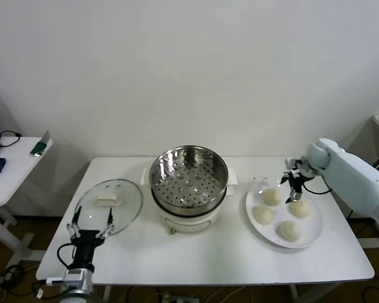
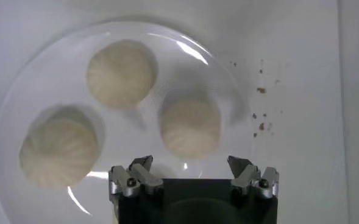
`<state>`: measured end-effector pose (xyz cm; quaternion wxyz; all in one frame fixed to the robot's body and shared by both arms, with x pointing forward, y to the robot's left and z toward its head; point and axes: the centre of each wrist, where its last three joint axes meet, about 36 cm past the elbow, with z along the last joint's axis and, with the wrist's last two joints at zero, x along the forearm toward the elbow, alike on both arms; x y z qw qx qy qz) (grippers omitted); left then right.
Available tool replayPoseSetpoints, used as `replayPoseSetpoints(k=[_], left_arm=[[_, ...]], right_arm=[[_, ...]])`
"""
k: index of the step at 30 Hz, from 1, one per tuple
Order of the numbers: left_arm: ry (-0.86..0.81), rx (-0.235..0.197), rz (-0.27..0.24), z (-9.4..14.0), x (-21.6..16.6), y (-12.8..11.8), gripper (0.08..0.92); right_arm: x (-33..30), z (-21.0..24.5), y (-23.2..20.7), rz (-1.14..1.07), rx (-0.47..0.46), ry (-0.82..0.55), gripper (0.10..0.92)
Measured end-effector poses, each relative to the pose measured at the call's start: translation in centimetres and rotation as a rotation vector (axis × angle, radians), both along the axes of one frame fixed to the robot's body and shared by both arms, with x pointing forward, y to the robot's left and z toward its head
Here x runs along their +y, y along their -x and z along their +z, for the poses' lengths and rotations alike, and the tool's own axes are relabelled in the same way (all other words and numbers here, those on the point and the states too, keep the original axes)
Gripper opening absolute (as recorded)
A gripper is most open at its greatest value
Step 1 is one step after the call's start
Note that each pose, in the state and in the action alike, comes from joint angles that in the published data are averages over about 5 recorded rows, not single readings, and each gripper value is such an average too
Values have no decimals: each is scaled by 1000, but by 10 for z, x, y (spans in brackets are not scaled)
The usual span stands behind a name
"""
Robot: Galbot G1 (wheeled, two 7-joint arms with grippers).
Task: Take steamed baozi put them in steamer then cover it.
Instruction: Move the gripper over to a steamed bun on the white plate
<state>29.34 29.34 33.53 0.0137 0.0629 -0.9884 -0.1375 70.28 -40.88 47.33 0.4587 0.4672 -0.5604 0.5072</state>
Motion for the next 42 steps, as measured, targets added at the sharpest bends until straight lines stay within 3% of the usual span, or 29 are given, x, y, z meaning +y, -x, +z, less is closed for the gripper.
replayPoseSetpoints(k=[22, 42], left_arm=[[19, 20, 32, -3, 6, -1, 823], [22, 33, 55, -5, 13, 5, 823]], right_arm=[[28, -18, -20, 34, 36, 18, 822], [34, -15, -26, 85, 46, 27, 694]])
